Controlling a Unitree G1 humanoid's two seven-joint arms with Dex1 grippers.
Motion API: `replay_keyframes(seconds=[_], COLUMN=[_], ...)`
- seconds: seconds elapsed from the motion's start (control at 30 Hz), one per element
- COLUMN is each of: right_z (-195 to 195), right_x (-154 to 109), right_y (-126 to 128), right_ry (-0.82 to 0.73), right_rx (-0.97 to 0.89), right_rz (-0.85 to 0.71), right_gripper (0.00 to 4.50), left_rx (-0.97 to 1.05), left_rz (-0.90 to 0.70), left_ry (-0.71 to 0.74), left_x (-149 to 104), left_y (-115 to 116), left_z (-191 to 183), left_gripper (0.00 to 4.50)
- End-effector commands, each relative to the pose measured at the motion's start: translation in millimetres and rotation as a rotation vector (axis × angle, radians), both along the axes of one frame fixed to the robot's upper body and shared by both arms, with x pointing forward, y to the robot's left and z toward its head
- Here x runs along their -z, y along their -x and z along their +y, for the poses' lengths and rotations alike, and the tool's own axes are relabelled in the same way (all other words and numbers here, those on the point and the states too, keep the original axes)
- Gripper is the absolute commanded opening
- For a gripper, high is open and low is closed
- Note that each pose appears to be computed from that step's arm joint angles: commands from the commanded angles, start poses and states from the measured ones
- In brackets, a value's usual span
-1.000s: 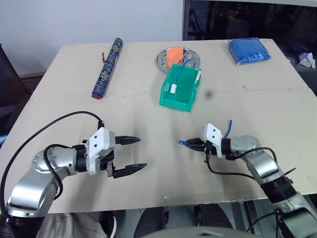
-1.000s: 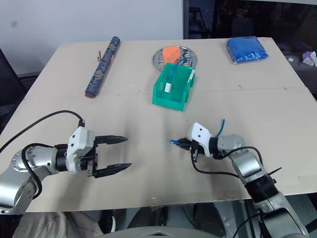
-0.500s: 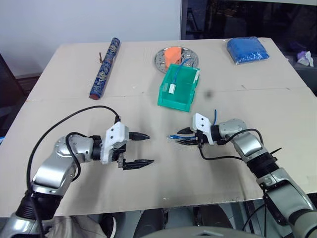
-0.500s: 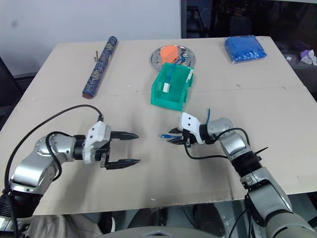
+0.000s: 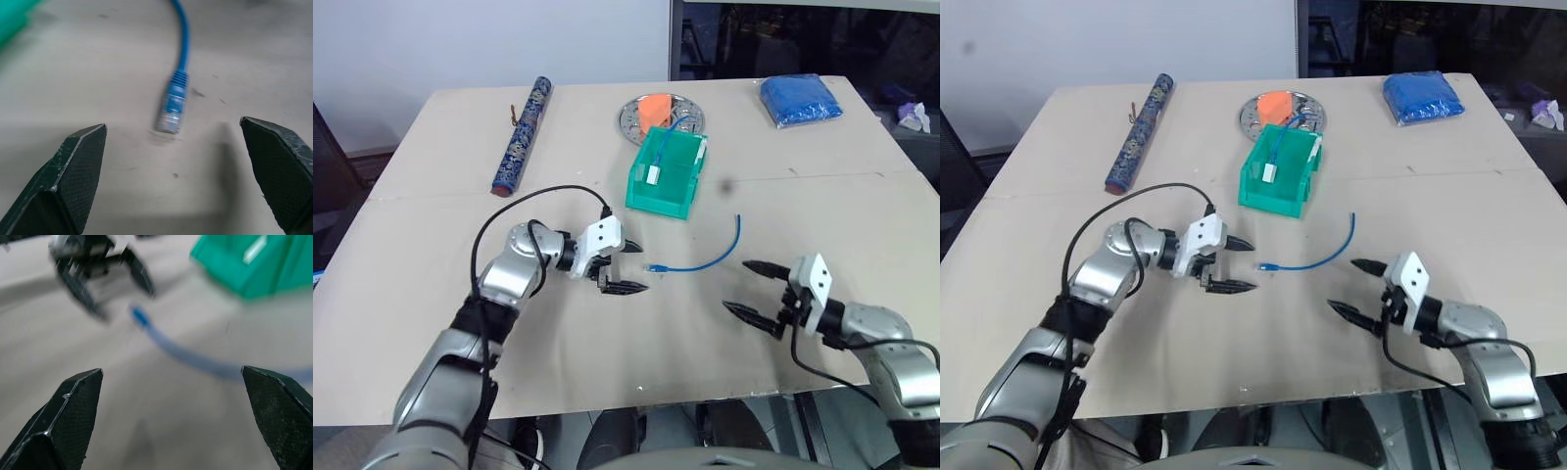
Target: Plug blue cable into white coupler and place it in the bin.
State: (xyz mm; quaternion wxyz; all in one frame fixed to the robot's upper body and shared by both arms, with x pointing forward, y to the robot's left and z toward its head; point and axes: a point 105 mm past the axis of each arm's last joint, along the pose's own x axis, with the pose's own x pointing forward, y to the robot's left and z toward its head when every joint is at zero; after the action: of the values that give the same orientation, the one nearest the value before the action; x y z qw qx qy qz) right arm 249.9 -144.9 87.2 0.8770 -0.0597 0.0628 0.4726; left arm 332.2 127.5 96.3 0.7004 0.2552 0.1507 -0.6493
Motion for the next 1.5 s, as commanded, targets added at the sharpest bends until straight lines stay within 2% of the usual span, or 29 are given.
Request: replay_keyframes(seconds=[0.03, 0.07, 0.17, 0.33, 0.53, 0.6, 0.7, 0.8, 0.97, 1.13, 1.23, 1.3, 1.43, 1.5], right_z=[3, 4, 6, 8, 10, 13, 22, 36, 53, 60, 65, 67, 73, 74], right_x=[-20, -20, -19, -16, -12, -13, -20, -29, -60, -93, -96, -97, -96, -95], right_y=[1, 1, 3, 4, 9, 10, 14, 18, 6, -3, -6, -6, -3, -3], right_ry=[-0.037, -0.039, -0.037, -0.041, -0.049, -0.098, -0.284, -0.457, -0.668, -0.818, -0.824, -0.822, -0.796, -0.795], right_rx=[0.015, 0.018, 0.022, 0.037, 0.038, 0.041, 0.054, 0.028, 0.003, -0.04, -0.05, -0.064, -0.09, -0.091], right_rz=[-0.074, -0.074, -0.071, -0.065, -0.041, -0.008, 0.127, 0.237, 0.27, 0.227, 0.227, 0.229, 0.236, 0.237], right_gripper=[4.5, 4.5, 4.5, 4.5, 4.5, 4.5, 4.5, 4.5, 4.5, 4.5, 3.67, 2.83, 0.77, 0.05], left_rx=[0.124, 0.146, 0.181, 0.216, 0.209, 0.176, 0.122, 0.117, 0.127, 0.11, 0.098, 0.096, 0.08, 0.077], left_rz=[0.003, 0.001, -0.004, -0.005, -0.008, 0.029, 0.144, 0.322, 0.496, 0.545, 0.551, 0.552, 0.559, 0.561], left_ry=[-0.066, -0.081, -0.091, -0.055, -0.021, 0.048, 0.257, 0.449, 0.607, 0.655, 0.667, 0.665, 0.68, 0.681], left_x=[7, 9, 14, 19, 22, 16, -9, -39, -69, -80, -81, -80, -81, -80], left_y=[2, 2, 0, 3, 7, 7, 9, 22, 38, 39, 38, 38, 36, 36], left_z=[0, 0, -3, -17, -20, -24, -41, -56, -67, -68, -68, -68, -70, -71], left_gripper=[3.96, 3.82, 2.25, 0.04, 0.04, 0.04, 0.04, 0.04, 0.04, 0.04, 0.0, 0.0, 0.0, 0.0])
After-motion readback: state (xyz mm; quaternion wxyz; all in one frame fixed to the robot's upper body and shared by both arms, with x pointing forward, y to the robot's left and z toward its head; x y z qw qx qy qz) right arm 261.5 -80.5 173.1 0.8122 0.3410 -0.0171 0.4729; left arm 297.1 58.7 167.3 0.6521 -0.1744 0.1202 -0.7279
